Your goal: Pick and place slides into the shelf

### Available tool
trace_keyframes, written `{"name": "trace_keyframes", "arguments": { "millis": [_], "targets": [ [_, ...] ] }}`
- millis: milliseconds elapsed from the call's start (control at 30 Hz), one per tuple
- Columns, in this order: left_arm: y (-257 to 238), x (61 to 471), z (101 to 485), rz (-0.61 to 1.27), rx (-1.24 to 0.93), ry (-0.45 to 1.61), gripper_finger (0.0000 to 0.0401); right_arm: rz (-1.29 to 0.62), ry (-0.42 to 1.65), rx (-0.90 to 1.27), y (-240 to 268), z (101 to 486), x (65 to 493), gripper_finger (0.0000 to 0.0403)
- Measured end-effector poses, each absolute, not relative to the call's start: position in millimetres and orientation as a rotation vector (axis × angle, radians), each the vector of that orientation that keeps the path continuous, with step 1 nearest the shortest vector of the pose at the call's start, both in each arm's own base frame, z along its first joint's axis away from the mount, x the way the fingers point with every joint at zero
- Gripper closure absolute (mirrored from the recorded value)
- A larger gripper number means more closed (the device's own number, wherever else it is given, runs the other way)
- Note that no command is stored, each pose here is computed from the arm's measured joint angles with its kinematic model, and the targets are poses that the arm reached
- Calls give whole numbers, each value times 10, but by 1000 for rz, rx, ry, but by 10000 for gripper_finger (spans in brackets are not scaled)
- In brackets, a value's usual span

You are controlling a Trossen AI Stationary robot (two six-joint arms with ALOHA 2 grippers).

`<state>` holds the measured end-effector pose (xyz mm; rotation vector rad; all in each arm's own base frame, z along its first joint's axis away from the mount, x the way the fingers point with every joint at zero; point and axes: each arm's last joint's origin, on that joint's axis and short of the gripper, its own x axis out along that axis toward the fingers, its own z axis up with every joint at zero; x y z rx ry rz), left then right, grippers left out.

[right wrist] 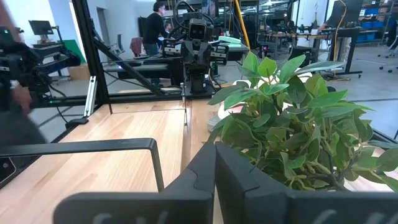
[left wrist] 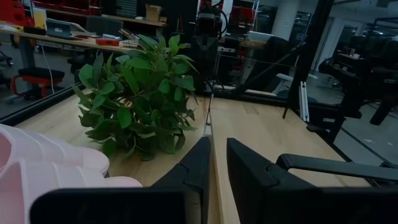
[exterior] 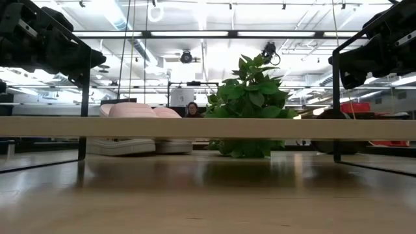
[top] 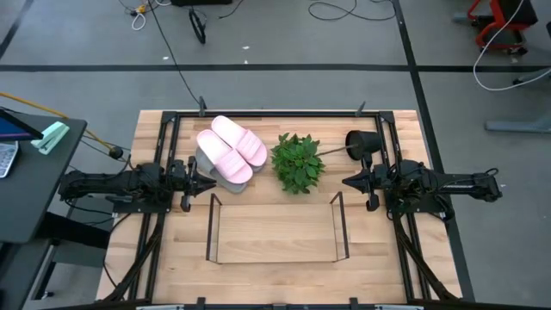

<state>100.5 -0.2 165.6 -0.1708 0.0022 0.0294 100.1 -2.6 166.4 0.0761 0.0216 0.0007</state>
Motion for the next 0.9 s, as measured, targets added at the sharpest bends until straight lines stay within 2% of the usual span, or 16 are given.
{"name": "trace_keyframes", "arguments": {
  "millis": [567,900],
  "targets": [
    [-2,1005,1657,30,-170,2,339,0,22,76,-26,1664,1001,389],
    [-1,1005,1657,30,-170,2,350,0,22,76,-26,1664,1001,389]
  ]
}}
